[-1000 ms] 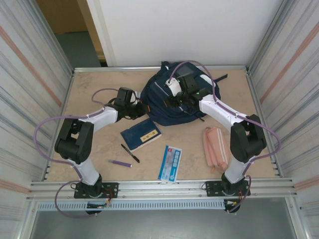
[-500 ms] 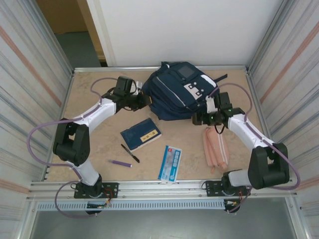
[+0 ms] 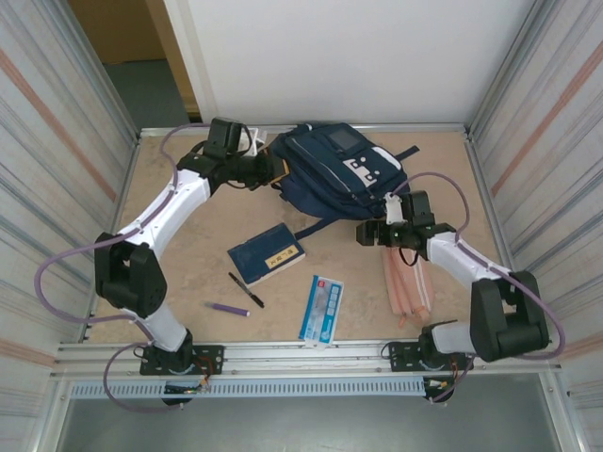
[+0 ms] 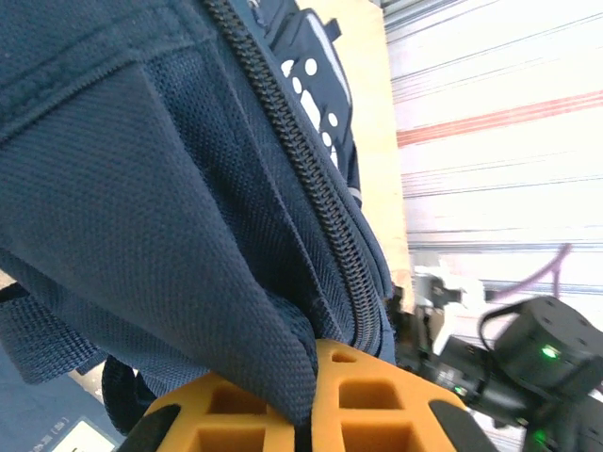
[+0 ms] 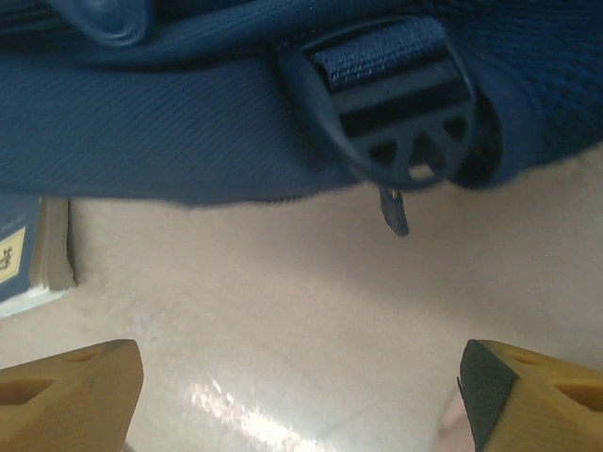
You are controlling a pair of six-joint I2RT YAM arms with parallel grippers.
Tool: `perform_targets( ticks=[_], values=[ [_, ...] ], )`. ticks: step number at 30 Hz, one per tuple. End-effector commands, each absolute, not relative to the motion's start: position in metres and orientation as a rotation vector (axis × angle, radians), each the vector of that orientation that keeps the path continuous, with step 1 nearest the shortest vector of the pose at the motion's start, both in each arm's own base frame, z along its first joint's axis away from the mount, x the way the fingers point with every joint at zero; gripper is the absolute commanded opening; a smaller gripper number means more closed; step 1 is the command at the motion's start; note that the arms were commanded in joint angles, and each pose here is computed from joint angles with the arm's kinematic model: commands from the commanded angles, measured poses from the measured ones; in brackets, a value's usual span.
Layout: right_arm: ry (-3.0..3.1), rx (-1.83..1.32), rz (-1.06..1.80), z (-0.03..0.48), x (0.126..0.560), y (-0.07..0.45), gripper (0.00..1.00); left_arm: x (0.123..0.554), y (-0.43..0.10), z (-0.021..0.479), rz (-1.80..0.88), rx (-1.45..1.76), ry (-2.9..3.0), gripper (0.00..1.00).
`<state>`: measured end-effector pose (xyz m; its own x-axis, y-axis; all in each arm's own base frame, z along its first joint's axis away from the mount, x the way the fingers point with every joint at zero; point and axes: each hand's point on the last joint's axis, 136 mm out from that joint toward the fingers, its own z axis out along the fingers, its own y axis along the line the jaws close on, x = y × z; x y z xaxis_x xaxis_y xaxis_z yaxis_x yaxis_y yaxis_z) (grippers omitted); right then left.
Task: Pack the student bag
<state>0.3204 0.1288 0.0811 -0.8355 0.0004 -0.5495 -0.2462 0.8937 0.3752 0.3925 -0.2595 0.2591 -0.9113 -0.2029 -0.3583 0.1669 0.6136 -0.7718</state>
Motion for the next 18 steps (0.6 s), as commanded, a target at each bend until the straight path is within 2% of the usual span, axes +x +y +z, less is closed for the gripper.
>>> perform_targets(
  ticks=[1, 5, 15, 18],
  values=[
    [2.432, -0.182, 0.654, 0.090, 0.348, 0.142, 0.83, 0.375, -0.263, 0.332, -1.328, 0.086, 2.258, 0.00],
    [2.437, -0.231, 0.708, 0.082, 0.359, 0.154, 0.69, 0.373, -0.262, 0.336, -1.335, 0.086, 2.239, 0.00],
    [2.341, -0.466, 0.756, 0.095, 0.355, 0.185, 0.19, 0.370, -0.265, 0.335, -1.364, 0.111, 2.250, 0.00],
    [2.346, -0.517, 0.729, 0.101, 0.349, 0.189, 0.11, 0.371, -0.262, 0.331, -1.332, 0.107, 2.251, 0.00]
  ],
)
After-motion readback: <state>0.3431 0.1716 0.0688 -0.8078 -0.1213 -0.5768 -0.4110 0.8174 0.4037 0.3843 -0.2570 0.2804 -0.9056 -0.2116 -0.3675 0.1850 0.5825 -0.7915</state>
